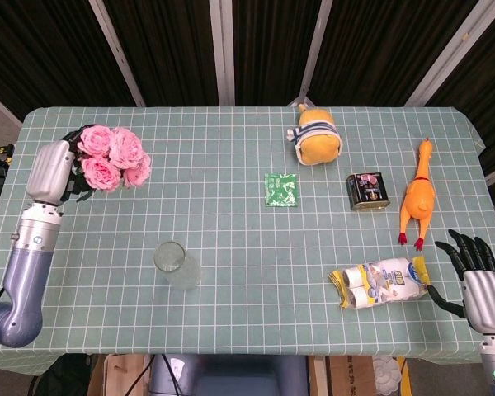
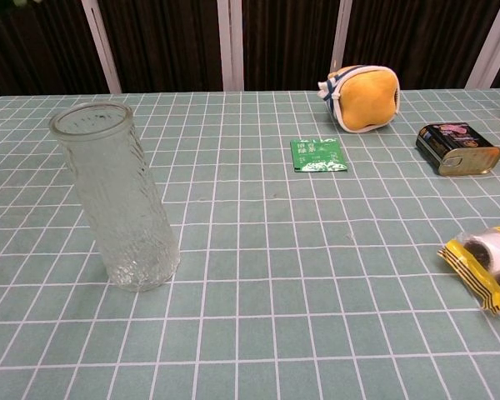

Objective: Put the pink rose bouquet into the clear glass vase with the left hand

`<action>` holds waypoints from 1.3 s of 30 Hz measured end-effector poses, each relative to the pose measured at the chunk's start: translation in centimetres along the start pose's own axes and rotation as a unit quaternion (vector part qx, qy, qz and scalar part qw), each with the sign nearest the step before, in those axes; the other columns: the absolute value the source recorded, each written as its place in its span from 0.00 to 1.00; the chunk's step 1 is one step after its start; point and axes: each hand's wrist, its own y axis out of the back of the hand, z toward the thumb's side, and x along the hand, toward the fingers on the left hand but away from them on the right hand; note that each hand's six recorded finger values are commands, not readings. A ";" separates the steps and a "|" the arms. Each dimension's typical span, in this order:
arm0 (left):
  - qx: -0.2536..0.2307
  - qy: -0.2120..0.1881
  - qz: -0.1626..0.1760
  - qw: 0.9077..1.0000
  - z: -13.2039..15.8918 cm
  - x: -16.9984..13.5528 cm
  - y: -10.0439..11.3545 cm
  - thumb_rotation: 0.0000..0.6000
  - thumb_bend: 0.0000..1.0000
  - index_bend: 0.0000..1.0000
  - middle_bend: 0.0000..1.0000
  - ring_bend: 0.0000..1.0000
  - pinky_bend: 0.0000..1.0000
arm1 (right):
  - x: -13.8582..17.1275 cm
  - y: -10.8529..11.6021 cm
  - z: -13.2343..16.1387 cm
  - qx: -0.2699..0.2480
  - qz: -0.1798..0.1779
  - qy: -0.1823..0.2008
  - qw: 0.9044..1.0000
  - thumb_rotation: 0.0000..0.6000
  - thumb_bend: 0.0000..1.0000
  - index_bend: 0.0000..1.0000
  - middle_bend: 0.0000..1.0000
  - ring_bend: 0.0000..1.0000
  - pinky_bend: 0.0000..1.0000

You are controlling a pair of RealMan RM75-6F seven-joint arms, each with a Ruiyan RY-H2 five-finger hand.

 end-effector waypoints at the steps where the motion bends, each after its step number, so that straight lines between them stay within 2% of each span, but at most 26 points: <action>1: -0.025 -0.011 0.004 1.000 0.7 -0.3 0.6 1.00 0.45 0.31 0.42 0.32 0.44 | 0.0 0.0 0.0 0.000 0.000 0.001 1.000 1.00 0.28 0.21 0.09 0.08 0.00; 4: -0.110 -0.046 0.008 0.993 3.2 -1.7 2.4 1.00 0.45 0.31 0.43 0.32 0.44 | 0.0 0.0 0.1 -0.002 0.001 0.002 1.000 1.00 0.28 0.21 0.09 0.08 0.00; 7: -0.184 -0.078 0.000 0.980 5.9 -3.2 4.0 1.00 0.45 0.31 0.43 0.32 0.44 | 0.0 -0.1 0.1 -0.004 0.001 0.002 1.000 1.00 0.28 0.21 0.09 0.08 0.00; 12: -0.295 -0.114 -0.012 0.949 9.4 -5.3 5.3 1.00 0.45 0.31 0.43 0.32 0.44 | 0.0 0.0 0.0 -0.006 0.000 0.003 1.000 1.00 0.28 0.21 0.09 0.08 0.00; 14: -0.331 -0.122 -0.021 0.935 10.3 -5.9 5.3 1.00 0.45 0.31 0.43 0.32 0.44 | 0.0 0.1 0.0 -0.007 0.000 0.003 1.000 1.00 0.28 0.21 0.09 0.08 0.00; 17: -0.366 -0.122 -0.040 0.922 10.9 -6.5 4.9 1.00 0.45 0.31 0.42 0.32 0.44 | 0.0 0.1 -0.1 -0.008 -0.002 0.001 1.000 1.00 0.28 0.21 0.09 0.08 0.00; 22: -0.382 -0.119 -0.066 0.914 11.3 -6.7 3.5 1.00 0.44 0.31 0.40 0.32 0.44 | 0.0 0.2 -0.3 -0.009 -0.002 -0.003 1.000 1.00 0.28 0.21 0.09 0.08 0.00; 24: -0.399 -0.118 -0.083 0.905 11.7 -7.0 2.4 1.00 0.44 0.31 0.41 0.32 0.44 | 0.0 0.3 -0.3 -0.010 -0.003 -0.003 1.000 1.00 0.28 0.21 0.09 0.08 0.00; 29: -0.419 -0.111 -0.114 0.894 12.0 -7.4 0.2 1.00 0.44 0.31 0.41 0.32 0.44 | 0.0 0.4 -0.5 -0.013 -0.004 -0.004 1.000 1.00 0.28 0.21 0.09 0.08 0.00; 36: -0.439 -0.094 -0.128 0.884 11.5 -7.6 -1.0 1.00 0.44 0.31 0.41 0.32 0.44 | 0.0 0.6 -0.8 -0.018 -0.008 -0.007 1.000 1.00 0.28 0.21 0.09 0.08 0.00; 39: -0.437 -0.089 -0.127 0.886 11.0 -7.6 -1.3 1.00 0.44 0.31 0.41 0.32 0.44 | 0.0 0.7 -0.8 -0.019 -0.009 -0.007 1.000 1.00 0.28 0.21 0.09 0.08 0.00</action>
